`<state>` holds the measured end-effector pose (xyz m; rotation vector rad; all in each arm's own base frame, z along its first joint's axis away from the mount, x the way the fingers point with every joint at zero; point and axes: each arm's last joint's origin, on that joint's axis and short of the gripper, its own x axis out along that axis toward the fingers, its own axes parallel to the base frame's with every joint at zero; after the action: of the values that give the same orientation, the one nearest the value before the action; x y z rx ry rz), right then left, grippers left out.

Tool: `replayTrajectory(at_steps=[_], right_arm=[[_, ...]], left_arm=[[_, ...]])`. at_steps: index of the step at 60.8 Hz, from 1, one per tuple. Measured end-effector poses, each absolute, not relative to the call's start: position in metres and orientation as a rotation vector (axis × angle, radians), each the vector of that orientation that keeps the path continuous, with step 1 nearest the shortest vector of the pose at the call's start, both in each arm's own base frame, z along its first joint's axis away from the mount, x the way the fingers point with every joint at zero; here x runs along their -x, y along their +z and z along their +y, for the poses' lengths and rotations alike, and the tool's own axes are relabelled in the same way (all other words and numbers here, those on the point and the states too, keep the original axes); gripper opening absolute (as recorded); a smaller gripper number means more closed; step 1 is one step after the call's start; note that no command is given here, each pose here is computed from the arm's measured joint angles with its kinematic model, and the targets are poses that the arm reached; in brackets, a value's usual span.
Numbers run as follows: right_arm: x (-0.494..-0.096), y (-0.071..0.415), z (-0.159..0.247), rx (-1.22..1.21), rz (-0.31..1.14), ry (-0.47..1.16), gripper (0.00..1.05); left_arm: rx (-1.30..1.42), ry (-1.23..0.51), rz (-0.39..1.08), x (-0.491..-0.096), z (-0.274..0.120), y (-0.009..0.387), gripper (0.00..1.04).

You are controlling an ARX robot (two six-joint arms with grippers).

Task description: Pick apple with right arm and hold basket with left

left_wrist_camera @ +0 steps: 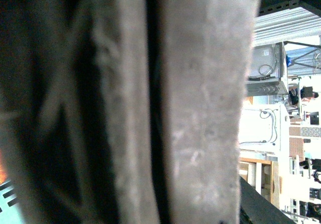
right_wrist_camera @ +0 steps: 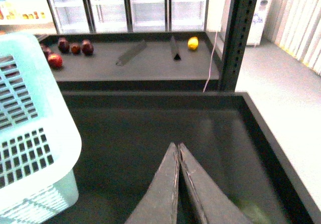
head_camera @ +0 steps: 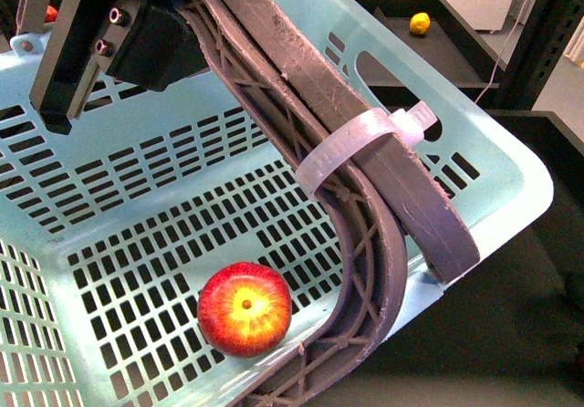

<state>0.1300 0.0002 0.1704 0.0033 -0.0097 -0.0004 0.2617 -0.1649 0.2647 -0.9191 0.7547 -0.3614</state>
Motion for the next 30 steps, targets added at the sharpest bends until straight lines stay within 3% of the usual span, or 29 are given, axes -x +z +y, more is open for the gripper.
replayTrajectory(at_steps=[30], right_arm=[[-0.113,0.172,0.0,-0.003,-0.018,0.002,0.02]], left_arm=[[0.919,-0.362,0.755,-0.262,-0.165,0.265,0.29]])
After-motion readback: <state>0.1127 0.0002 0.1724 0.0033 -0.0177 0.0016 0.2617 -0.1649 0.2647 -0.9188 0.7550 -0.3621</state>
